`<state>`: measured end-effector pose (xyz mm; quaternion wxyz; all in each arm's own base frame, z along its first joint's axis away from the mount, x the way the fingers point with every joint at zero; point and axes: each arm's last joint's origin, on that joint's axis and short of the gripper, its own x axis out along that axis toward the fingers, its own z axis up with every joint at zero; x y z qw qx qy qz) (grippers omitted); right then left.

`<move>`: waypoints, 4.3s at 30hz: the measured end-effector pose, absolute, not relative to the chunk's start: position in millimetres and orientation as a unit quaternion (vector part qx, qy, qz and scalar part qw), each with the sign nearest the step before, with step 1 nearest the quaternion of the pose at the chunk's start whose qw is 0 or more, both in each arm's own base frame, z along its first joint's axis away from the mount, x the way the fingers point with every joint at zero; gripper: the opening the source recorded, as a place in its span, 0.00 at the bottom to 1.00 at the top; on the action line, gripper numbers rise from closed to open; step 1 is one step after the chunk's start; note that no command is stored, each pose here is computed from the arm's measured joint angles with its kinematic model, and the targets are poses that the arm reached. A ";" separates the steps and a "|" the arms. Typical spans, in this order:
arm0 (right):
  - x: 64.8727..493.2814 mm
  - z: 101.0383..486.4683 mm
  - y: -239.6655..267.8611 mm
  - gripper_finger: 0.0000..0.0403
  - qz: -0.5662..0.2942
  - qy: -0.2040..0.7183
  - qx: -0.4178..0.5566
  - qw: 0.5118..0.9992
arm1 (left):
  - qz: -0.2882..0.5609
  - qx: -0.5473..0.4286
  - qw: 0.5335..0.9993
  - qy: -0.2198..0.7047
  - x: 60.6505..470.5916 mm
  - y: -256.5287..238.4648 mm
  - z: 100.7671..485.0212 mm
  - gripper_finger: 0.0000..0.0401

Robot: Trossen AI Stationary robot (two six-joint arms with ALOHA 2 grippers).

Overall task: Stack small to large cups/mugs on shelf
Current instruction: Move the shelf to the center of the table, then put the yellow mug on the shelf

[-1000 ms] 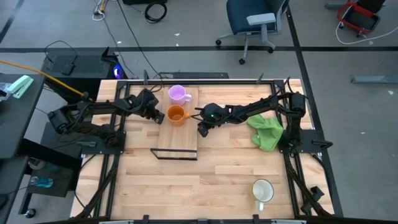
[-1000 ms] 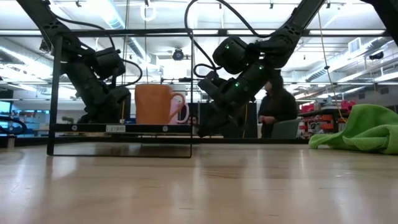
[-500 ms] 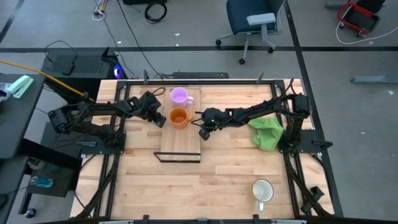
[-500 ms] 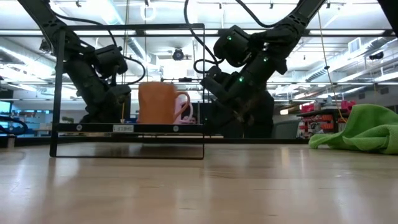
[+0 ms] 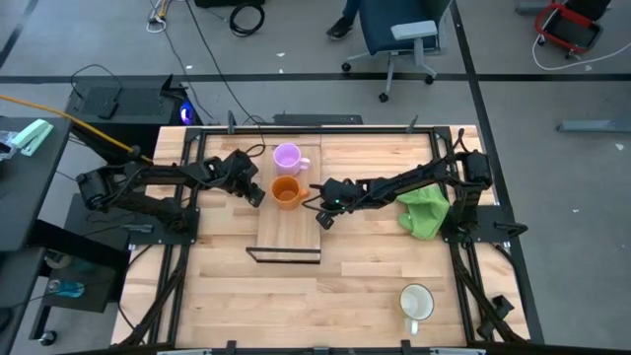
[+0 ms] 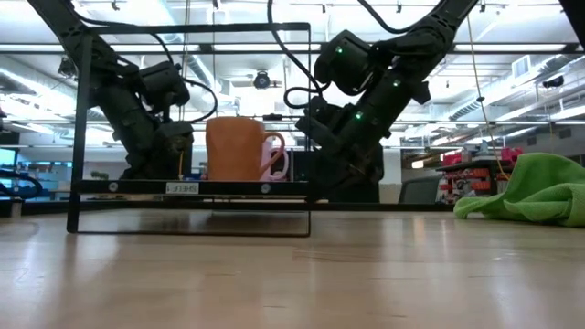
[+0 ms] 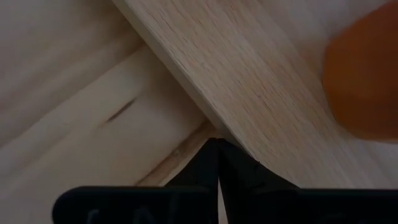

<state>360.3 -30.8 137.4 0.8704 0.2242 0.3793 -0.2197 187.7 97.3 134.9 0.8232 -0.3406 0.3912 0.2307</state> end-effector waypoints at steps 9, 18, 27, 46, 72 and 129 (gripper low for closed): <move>358.7 135.8 -18.1 0.00 -0.236 0.386 0.219 0.865 | 0.215 -0.339 0.826 0.396 192.2 88.5 135.1 0.06; 356.0 133.8 -6.0 0.00 -0.252 0.393 0.210 0.859 | 0.194 -0.331 0.834 0.396 197.8 79.2 136.1 0.04; 353.3 132.4 5.4 0.00 -0.266 0.398 0.204 0.854 | 0.179 -0.331 0.837 0.396 201.3 72.1 136.8 0.05; 339.0 161.3 21.0 0.00 -0.292 0.386 0.190 0.854 | 0.156 -0.330 0.849 0.381 208.6 62.1 140.9 0.03; 330.7 160.2 20.0 0.00 -0.307 0.412 0.182 0.838 | 0.140 -0.331 0.852 0.381 211.2 56.2 141.3 0.05; 137.7 335.1 69.3 0.01 -0.162 0.274 0.497 0.807 | 0.287 -0.256 0.829 0.406 157.6 120.7 147.4 0.07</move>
